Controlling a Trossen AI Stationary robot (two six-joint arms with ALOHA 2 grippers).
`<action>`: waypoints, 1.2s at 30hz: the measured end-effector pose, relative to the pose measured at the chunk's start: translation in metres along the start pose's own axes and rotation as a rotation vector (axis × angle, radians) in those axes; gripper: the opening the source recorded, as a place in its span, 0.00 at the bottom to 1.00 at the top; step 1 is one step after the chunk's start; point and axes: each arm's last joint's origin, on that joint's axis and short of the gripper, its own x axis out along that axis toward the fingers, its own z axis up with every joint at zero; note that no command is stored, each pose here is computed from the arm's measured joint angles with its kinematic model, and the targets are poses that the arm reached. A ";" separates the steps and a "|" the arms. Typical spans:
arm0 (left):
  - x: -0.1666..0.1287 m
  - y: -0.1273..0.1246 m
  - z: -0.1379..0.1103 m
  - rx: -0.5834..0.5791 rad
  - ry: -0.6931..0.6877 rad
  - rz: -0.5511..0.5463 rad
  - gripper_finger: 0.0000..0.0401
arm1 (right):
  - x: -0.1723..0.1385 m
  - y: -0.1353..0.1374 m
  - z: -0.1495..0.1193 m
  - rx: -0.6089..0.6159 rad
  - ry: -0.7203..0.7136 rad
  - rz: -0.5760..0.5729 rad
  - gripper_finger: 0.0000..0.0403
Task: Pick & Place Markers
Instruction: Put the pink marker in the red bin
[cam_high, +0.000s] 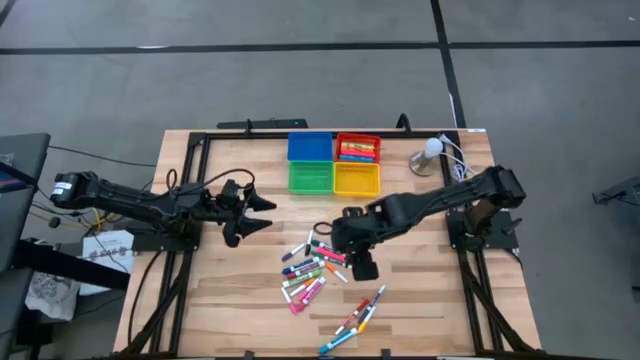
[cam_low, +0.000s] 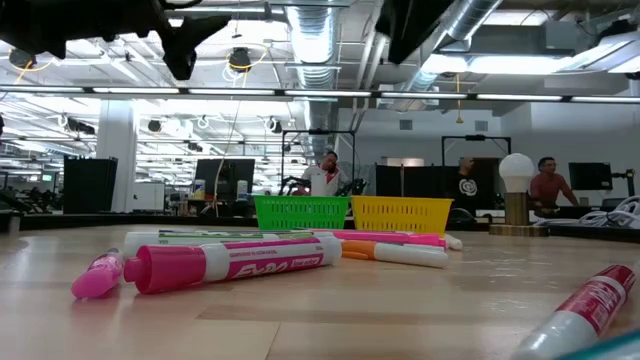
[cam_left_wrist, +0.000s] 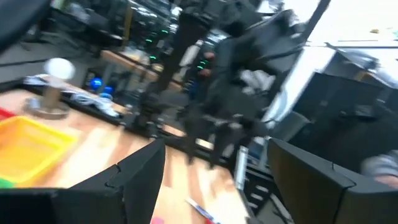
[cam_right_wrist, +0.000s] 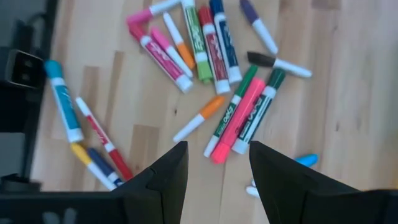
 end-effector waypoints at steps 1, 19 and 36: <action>0.000 -0.002 0.001 0.004 0.000 -0.025 0.70 | 0.008 0.000 0.001 0.000 0.016 0.000 0.40; -0.007 -0.011 0.001 0.015 0.026 -0.095 0.70 | 0.122 -0.018 0.004 0.041 0.186 -0.025 0.40; -0.034 -0.011 -0.021 -0.018 0.013 -0.159 0.70 | 0.122 -0.023 0.006 0.073 0.164 -0.056 0.40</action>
